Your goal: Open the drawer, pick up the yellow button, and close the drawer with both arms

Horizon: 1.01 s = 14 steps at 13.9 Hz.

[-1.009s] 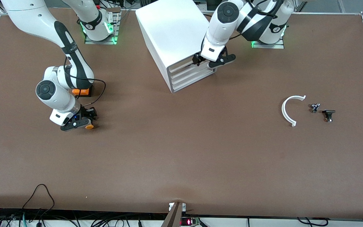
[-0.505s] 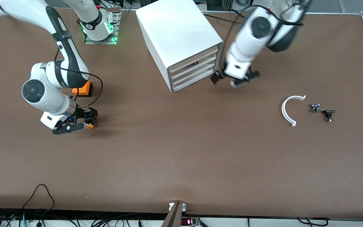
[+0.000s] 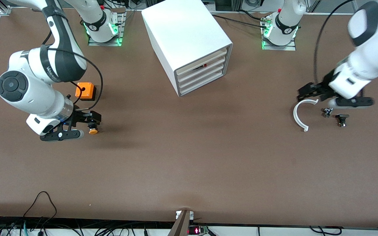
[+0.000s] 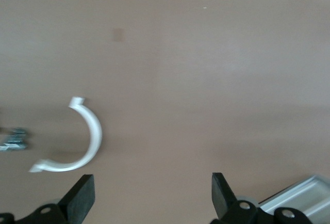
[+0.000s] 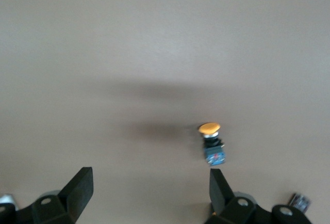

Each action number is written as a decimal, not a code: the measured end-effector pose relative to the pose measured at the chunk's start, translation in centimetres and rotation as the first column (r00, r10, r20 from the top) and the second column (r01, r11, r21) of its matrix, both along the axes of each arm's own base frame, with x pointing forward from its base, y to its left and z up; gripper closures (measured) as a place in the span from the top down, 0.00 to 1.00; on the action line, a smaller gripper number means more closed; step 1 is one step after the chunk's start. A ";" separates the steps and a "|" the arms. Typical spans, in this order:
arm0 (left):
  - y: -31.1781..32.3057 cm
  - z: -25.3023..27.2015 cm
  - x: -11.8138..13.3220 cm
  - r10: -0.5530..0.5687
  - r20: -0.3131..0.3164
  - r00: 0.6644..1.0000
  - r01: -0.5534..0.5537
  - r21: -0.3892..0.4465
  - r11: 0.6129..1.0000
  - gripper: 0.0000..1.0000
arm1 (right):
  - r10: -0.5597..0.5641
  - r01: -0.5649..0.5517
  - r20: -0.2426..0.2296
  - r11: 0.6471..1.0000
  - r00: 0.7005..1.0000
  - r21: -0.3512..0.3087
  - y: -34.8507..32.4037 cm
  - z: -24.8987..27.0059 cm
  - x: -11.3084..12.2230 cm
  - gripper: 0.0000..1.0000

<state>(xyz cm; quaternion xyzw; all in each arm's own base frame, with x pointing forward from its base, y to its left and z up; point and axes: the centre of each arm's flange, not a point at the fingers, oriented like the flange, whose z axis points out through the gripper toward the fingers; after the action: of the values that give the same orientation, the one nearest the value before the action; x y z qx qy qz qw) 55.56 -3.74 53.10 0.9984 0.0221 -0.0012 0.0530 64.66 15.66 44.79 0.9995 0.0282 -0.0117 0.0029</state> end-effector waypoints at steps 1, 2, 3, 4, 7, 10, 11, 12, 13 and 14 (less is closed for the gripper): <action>0.8 1.9 -0.5 -0.029 -0.019 0.999 0.030 0.038 0.999 1.00 | -0.018 0.018 -0.002 1.000 1.000 -0.002 1.6 1.9 -0.3 1.00; 1.1 3.5 -1.1 -0.042 -0.031 0.999 0.044 0.071 0.996 1.00 | -0.022 0.022 0.003 1.000 1.000 -0.001 3.0 3.8 -0.6 1.00; 1.0 4.7 -1.6 -0.053 -0.035 0.998 0.056 0.091 0.994 1.00 | -0.025 0.025 0.020 1.000 0.999 0.003 3.7 5.8 -0.7 1.00; 0.5 5.1 -1.9 -0.066 -0.038 0.997 0.069 0.105 0.992 1.00 | -0.034 0.033 0.044 0.999 0.998 0.008 3.4 7.6 -0.6 1.00; -1.5 4.5 -1.9 -0.095 -0.052 0.994 0.101 0.128 0.987 1.00 | -0.129 0.128 0.079 0.992 0.988 0.014 -3.0 12.1 -0.3 1.00; -1.7 4.5 -1.9 -0.094 -0.060 0.994 0.101 0.129 0.987 1.00 | -0.181 0.182 0.096 0.983 0.979 -0.010 -8.2 14.3 -0.7 1.00; -1.6 4.5 -1.9 -0.093 -0.060 0.994 0.100 0.129 0.987 1.00 | -0.182 0.184 0.106 0.983 0.978 -0.015 -9.2 14.9 -0.8 1.00; -1.6 4.5 -1.9 -0.092 -0.061 0.994 0.099 0.129 0.987 1.00 | -0.176 0.180 0.115 0.984 0.978 -0.019 -10.1 15.3 -0.9 1.00; -1.5 4.5 -1.9 -0.089 -0.063 0.994 0.097 0.129 0.987 1.00 | -0.178 0.183 0.122 0.983 0.976 -0.023 -10.9 15.8 -1.0 1.00; -1.4 4.4 -1.8 -0.088 -0.065 0.994 0.095 0.129 0.987 1.00 | -0.188 0.192 0.127 0.981 0.974 -0.023 -11.7 16.2 -1.2 1.00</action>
<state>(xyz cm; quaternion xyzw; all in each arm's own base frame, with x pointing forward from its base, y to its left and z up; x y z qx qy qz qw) 53.73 -5.17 57.54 0.9992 -0.0222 -0.0316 -0.0139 63.48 3.99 60.97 0.9962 -0.0679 0.0498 0.0209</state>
